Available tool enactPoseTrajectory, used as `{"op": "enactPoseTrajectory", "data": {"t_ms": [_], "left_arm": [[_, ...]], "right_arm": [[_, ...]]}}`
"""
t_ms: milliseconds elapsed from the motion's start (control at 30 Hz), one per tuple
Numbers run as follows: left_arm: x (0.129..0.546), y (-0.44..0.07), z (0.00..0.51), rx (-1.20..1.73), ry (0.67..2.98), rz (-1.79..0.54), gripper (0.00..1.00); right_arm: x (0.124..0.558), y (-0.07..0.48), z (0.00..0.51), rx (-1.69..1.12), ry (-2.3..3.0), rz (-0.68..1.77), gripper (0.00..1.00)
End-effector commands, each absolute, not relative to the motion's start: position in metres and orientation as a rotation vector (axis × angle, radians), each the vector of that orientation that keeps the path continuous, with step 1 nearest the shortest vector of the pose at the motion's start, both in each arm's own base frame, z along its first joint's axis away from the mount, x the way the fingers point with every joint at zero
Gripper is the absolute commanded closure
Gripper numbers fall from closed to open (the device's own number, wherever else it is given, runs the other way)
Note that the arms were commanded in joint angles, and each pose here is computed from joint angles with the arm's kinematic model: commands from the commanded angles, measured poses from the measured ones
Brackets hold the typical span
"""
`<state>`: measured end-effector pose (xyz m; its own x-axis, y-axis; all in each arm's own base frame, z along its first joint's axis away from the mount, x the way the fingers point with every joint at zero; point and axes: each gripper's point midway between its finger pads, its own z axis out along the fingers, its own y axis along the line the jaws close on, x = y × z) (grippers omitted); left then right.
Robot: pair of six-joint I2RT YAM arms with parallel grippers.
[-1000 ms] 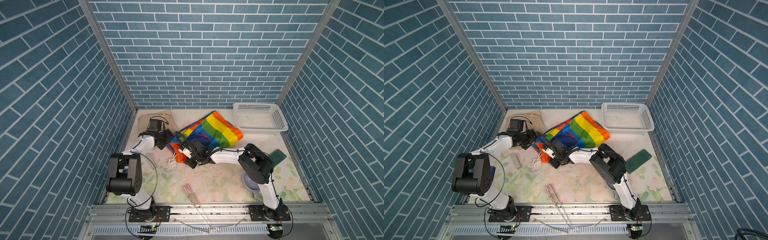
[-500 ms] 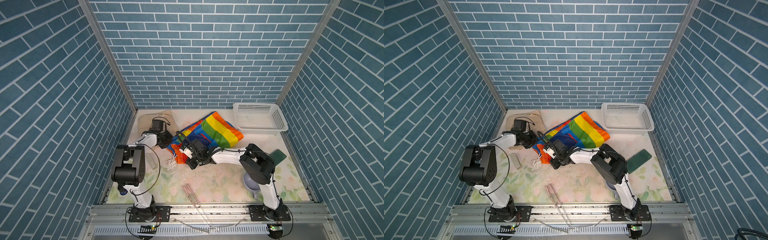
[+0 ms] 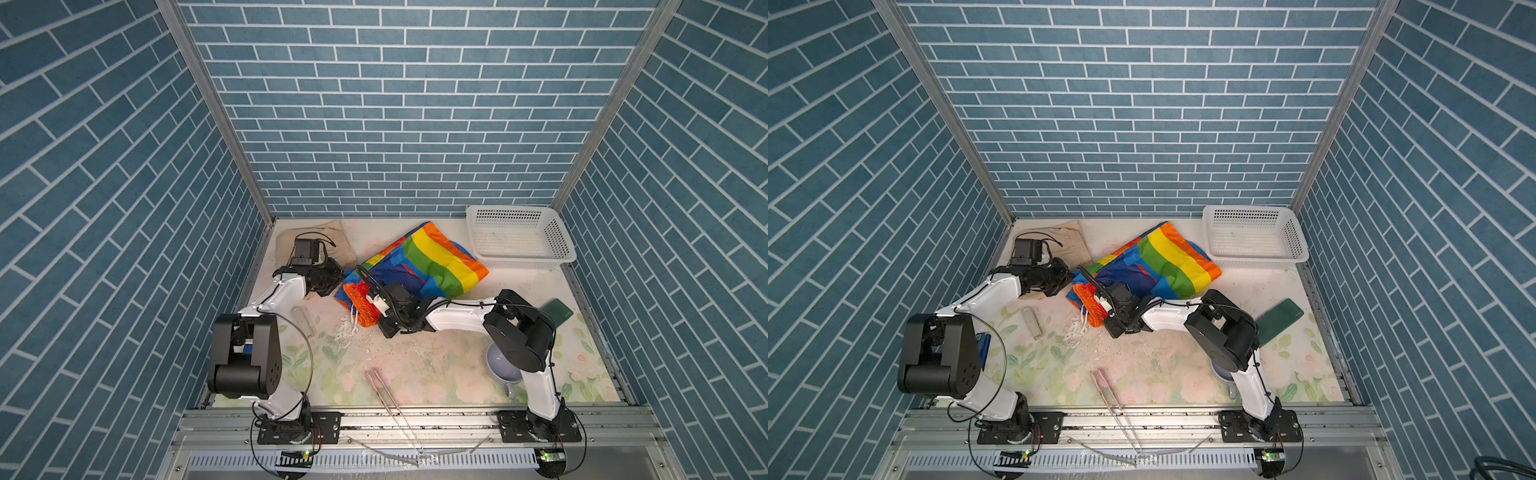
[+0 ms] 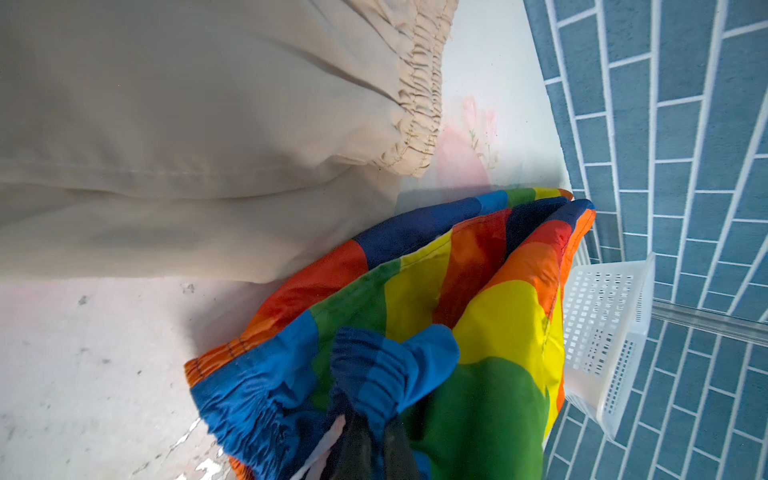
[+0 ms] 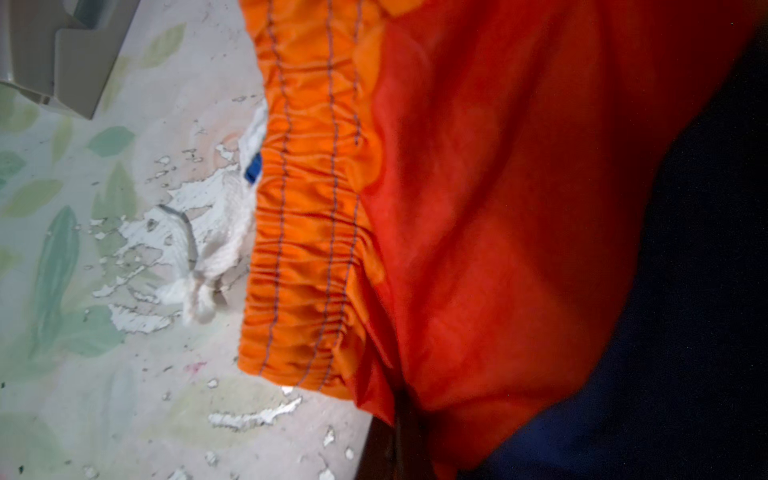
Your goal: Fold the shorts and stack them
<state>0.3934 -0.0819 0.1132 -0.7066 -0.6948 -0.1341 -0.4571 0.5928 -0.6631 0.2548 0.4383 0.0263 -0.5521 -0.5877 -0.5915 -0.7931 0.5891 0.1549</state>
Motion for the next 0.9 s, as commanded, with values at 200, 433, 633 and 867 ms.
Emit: {"op": "enactPoseTrajectory", "data": {"t_ms": [200, 433, 633, 867], "left_arm": [[0.346, -0.062, 0.081, -1.038, 2.497, -0.783, 1.00], [0.333, -0.026, 0.043, -1.160, 2.508, -0.690, 1.00], [0.342, -0.031, 0.030, -1.171, 2.523, -0.731, 0.92], [0.337, -0.032, 0.039, -1.137, 2.528, -0.734, 0.40]], "right_arm": [[0.259, 0.412, 0.030, -0.988, 2.371, 0.467, 1.00], [0.246, 0.401, 0.029, -1.001, 2.409, 0.489, 1.00], [0.218, 0.387, 0.041, -1.018, 2.427, 0.591, 1.00], [0.182, 0.393, 0.065, -1.120, 2.378, 0.775, 0.97]]}}
